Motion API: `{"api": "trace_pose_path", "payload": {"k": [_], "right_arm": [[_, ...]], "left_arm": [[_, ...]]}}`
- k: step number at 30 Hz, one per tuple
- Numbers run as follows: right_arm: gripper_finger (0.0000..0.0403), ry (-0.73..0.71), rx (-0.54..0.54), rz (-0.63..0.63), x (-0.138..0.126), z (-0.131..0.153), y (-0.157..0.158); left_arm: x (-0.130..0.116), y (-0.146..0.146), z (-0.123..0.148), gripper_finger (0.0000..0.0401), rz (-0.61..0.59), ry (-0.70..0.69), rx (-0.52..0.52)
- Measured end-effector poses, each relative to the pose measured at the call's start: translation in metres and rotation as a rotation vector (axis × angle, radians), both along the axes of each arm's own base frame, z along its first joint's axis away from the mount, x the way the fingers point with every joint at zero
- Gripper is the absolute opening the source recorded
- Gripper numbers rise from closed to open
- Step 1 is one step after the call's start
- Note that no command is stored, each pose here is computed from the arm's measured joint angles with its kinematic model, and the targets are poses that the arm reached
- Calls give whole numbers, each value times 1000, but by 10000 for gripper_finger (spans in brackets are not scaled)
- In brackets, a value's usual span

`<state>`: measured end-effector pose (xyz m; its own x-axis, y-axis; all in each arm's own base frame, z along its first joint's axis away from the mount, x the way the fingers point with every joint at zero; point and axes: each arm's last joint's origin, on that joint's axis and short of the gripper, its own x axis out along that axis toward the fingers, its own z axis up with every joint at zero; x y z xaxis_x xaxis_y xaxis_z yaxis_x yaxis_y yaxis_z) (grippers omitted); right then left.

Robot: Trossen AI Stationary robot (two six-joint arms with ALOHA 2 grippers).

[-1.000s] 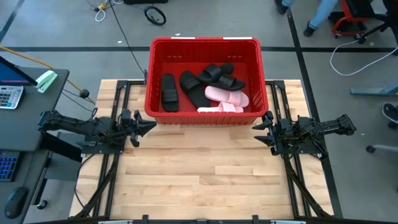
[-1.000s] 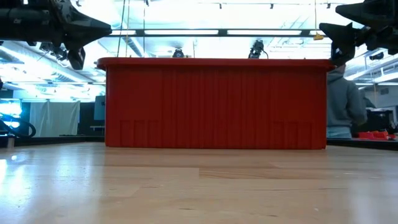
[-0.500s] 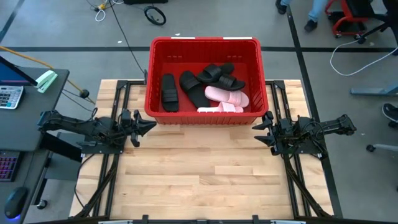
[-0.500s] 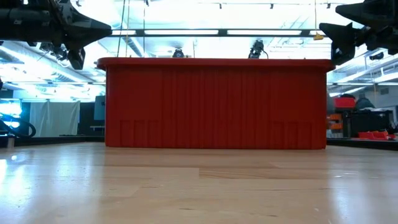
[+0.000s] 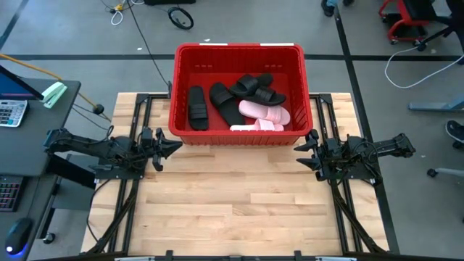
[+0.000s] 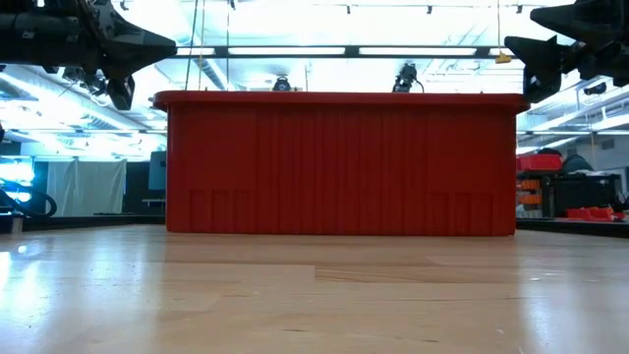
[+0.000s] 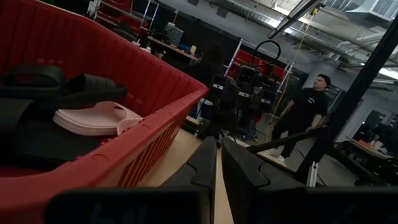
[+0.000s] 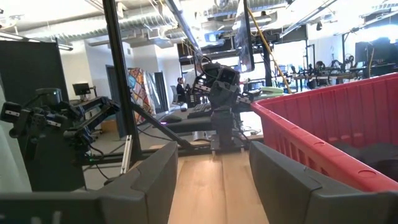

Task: Pick and place slides into bin
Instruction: Return to Home Position

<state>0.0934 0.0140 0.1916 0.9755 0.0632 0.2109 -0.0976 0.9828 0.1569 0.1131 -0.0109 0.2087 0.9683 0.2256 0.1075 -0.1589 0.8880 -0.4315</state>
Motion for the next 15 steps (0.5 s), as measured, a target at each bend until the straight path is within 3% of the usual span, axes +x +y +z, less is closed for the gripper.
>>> {"api": "trace_pose_path", "payload": {"k": [15], "right_arm": [[206, 0, 0, 0, 0, 0, 0]], "left_arm": [[0, 0, 0, 32, 0, 0, 0]]}}
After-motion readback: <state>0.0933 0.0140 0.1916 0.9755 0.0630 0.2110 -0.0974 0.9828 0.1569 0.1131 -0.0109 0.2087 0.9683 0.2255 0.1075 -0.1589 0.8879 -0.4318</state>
